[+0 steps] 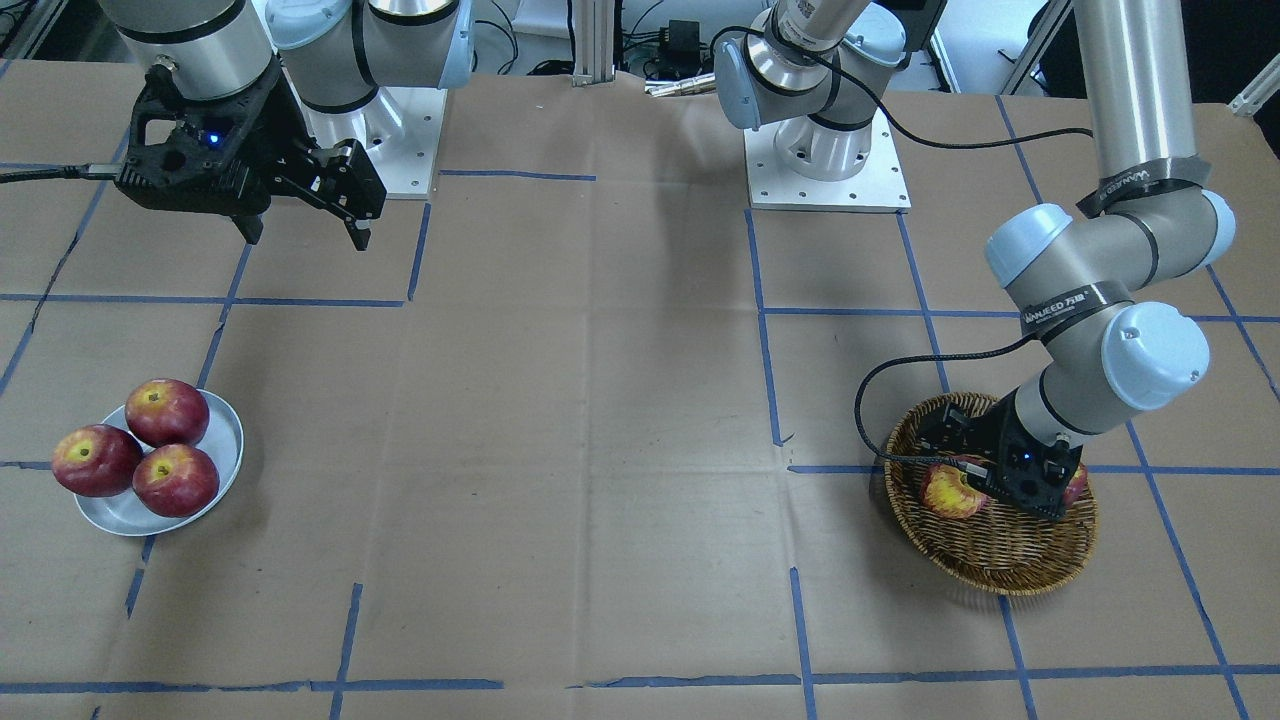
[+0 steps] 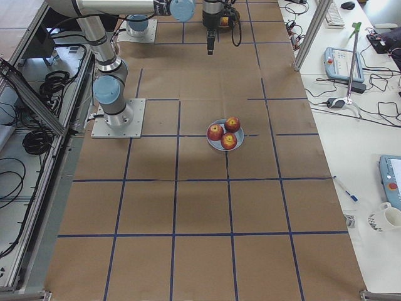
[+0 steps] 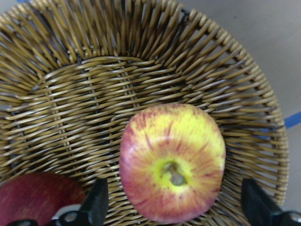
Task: Transfer apple from basket to plate
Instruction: 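Lower the left gripper onto the yellow-red apple in the basket, then close the left gripper on the yellow-red apple and lift it, then carry the apple with the left gripper to the table center and set it down, then open and withdraw the left gripper while the right gripper moves over the apple, then lower the right gripper and grasp the yellow-red apple, then carry the apple with the right gripper onto the white plate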
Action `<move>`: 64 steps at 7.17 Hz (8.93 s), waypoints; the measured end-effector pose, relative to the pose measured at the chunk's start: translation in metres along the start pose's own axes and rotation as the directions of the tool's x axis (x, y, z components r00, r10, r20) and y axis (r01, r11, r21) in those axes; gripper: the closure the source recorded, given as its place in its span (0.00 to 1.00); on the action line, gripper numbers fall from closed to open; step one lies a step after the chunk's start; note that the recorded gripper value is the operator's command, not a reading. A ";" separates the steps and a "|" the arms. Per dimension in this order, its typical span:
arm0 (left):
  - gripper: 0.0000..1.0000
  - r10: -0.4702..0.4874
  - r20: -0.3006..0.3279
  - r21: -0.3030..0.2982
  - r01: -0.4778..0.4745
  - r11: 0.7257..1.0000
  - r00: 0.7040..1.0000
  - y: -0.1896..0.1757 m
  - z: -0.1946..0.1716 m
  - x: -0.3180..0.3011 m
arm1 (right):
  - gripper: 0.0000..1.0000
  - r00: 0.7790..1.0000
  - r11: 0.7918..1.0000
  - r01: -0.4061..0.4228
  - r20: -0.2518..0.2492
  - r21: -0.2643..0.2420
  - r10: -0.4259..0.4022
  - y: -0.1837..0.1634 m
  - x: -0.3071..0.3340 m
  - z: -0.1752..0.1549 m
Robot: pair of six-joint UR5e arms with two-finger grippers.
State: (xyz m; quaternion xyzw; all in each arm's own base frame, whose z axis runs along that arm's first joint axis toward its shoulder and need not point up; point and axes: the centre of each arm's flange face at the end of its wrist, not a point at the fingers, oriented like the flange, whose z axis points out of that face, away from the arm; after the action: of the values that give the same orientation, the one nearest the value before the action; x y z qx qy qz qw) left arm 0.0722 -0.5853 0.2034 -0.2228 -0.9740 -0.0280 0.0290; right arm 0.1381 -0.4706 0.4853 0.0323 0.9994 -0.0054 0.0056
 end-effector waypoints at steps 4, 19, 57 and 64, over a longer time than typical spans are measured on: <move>0.53 -0.002 0.006 0.009 0.002 1.000 1.000 -0.008 0.011 -0.005 | 0.00 1.000 1.000 0.000 0.000 0.001 0.000 0.000 0.000 0.000; 0.52 -0.376 0.061 0.184 0.359 0.915 0.925 -0.116 -0.008 0.411 | 0.00 1.000 1.000 0.002 0.000 -0.001 -0.002 0.000 0.000 0.000; 0.01 -0.259 0.019 0.059 0.257 0.965 0.966 0.065 -0.274 0.292 | 0.28 1.000 1.000 0.001 0.002 0.031 -0.001 -0.050 -0.241 0.294; 0.01 -0.255 0.020 0.063 0.254 0.965 0.967 0.065 -0.275 0.291 | 0.54 1.000 0.998 0.003 0.014 0.063 -0.004 -0.066 -0.189 0.202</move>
State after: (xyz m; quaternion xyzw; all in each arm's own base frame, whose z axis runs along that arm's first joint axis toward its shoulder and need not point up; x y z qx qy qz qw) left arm -0.1485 -0.4196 0.5006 -0.0954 -0.9953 0.0009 0.0182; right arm 0.3241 -0.5514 0.2867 0.0306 0.9988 -0.0372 0.0116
